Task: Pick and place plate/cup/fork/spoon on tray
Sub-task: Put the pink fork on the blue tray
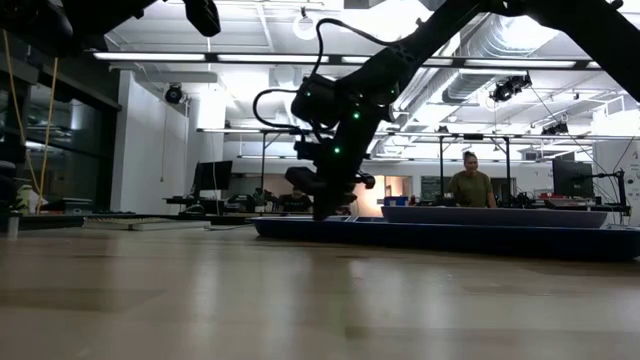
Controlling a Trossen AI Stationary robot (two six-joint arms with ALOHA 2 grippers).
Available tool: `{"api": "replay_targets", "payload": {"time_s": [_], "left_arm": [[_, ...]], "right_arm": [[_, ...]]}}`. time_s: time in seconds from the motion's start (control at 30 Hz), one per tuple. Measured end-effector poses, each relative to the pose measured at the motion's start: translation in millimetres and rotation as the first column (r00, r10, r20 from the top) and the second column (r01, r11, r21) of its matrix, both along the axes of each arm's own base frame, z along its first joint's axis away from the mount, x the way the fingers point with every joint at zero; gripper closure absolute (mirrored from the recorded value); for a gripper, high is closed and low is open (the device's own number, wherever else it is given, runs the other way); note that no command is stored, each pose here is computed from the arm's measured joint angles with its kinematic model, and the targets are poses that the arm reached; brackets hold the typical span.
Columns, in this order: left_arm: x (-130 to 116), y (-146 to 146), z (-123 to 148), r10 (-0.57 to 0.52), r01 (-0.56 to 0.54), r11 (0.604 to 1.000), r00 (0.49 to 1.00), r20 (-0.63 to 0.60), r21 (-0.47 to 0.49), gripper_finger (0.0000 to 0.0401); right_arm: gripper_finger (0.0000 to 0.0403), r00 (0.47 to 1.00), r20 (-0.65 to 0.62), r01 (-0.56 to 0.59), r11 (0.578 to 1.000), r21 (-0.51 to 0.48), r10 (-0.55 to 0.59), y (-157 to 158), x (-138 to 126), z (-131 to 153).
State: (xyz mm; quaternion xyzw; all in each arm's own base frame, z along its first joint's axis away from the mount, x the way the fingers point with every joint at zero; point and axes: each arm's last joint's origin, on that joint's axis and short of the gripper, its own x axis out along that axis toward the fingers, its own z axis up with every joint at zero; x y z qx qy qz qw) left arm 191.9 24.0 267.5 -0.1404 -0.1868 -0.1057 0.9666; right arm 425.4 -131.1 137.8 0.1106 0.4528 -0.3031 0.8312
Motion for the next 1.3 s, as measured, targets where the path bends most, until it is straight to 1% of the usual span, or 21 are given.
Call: {"api": "replay_targets", "payload": {"time_s": [0.4, 0.93, 1.1, 1.23, 1.3], "left_arm": [[0, 0, 0, -0.003, 0.003, 1.0, 1.0, -0.001, 0.001, 0.0222], [0, 0, 0, -0.003, 0.003, 1.0, 1.0, -0.004, 0.001, 0.0222], [0, 0, 0, -0.003, 0.003, 1.0, 1.0, -0.005, 0.001, 0.0222], [0, 0, -1, -0.003, 0.003, 1.0, 1.0, -0.008, 0.0, 0.0222], [0, 0, -1, -0.003, 0.003, 1.0, 1.0, -0.008, 0.0, 0.0222]], "right_arm": [[0.0403, 0.997, -0.072, -0.004, 1.0, 0.021, 0.006, 3, -6, -3], [0.0403, 0.987, -0.156, -0.035, 0.999, 0.036, 0.04, 20, -9, -4], [0.0403, 0.984, -0.174, -0.031, 0.999, 0.025, 0.035, 22, -13, 4], [0.0403, 0.988, -0.156, -0.022, 1.0, 0.001, 0.022, 23, -16, 18], [0.0403, 0.986, -0.166, -0.019, 1.0, 0.005, 0.02, 24, -17, 19]]}}
